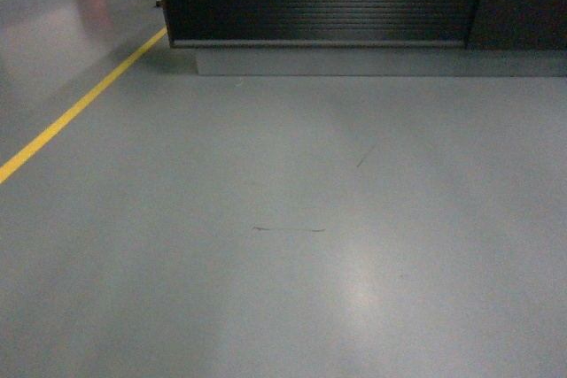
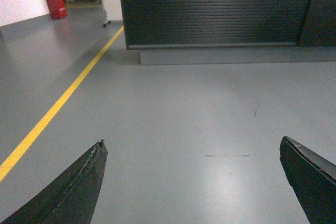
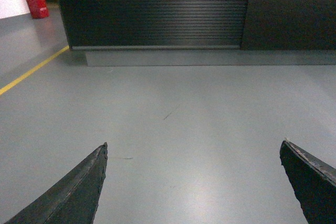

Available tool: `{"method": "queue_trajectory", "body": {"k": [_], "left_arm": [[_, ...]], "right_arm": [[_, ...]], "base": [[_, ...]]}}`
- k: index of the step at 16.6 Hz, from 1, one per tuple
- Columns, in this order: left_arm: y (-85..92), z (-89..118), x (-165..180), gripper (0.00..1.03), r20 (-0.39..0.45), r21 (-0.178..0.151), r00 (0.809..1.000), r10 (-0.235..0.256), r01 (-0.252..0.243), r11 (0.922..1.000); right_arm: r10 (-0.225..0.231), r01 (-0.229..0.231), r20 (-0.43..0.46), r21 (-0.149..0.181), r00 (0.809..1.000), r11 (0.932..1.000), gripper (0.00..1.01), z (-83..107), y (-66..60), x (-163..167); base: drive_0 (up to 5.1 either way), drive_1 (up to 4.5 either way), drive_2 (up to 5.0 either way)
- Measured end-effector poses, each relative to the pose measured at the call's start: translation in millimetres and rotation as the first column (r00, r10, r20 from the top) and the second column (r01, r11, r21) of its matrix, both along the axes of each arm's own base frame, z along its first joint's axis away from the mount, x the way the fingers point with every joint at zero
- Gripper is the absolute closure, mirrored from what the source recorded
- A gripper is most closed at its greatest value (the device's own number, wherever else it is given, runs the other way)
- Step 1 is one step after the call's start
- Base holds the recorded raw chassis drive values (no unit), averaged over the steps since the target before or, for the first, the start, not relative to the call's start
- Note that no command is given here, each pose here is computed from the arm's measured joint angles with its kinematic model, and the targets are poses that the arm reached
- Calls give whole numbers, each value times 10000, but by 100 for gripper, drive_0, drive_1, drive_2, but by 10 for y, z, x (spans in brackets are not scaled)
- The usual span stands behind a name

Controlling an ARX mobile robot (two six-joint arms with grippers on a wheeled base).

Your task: Place dark red mango on scale at checkout

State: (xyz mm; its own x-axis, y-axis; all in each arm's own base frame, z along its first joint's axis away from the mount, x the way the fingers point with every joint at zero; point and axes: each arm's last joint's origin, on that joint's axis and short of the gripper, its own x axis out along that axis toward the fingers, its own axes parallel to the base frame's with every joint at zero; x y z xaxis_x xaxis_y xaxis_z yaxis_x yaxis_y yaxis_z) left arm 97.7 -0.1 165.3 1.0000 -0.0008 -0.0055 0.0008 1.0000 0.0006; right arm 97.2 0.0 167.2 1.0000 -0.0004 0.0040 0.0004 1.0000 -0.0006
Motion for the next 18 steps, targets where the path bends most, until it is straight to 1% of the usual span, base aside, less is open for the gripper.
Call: {"method": "queue_trajectory", "body": {"k": [18], "left_arm": [[0, 3, 0, 5, 31, 0, 10000, -4, 4, 10000]], "right_arm": [[8, -8, 8, 0, 10000, 10000, 3, 1, 0, 0]], "base": [[7, 440, -426]]}}
